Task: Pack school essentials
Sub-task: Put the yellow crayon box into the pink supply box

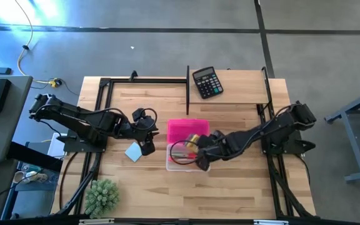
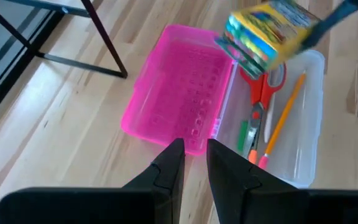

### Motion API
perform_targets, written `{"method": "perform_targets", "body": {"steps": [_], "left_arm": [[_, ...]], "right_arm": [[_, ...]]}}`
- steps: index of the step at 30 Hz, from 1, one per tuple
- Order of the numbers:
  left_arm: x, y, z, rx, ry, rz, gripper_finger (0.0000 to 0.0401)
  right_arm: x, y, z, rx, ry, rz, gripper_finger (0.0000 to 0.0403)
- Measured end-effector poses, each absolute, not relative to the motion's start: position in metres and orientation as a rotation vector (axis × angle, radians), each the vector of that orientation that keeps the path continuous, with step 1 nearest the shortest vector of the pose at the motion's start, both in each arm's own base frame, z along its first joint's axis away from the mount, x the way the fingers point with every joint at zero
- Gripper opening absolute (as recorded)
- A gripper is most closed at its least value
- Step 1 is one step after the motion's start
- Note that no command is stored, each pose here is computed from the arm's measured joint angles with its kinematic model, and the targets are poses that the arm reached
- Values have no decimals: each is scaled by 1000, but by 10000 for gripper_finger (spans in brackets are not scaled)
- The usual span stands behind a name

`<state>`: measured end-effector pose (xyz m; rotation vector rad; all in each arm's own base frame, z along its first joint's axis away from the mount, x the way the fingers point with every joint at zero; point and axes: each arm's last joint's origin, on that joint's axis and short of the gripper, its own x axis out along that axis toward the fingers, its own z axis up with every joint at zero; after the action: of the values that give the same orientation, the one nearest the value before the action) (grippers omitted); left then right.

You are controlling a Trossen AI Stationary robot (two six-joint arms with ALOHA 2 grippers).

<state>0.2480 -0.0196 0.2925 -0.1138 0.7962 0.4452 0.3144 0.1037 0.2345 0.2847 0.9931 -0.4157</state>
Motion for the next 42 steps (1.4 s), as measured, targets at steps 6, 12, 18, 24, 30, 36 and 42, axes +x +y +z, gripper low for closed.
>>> {"method": "perform_targets", "body": {"steps": [6,12,18,24,30,36,42], "left_arm": [[247,-19,291,-155,803,468,60],[242,-19,288,-199,850,491,60],[239,-20,286,-226,885,494,60],[238,-21,285,-221,900,495,60],[238,-20,285,-222,902,495,60],[238,-21,285,-175,911,469,60],[238,-21,285,-161,925,439,60]], "right_arm": [[320,99,235,170,1046,-205,291],[323,100,231,49,1063,-124,291],[332,105,210,8,1126,-67,291],[333,108,195,35,1207,-7,291],[334,108,188,4,1243,5,291],[336,109,186,-13,1232,13,302],[336,108,186,-13,1229,12,334]]}}
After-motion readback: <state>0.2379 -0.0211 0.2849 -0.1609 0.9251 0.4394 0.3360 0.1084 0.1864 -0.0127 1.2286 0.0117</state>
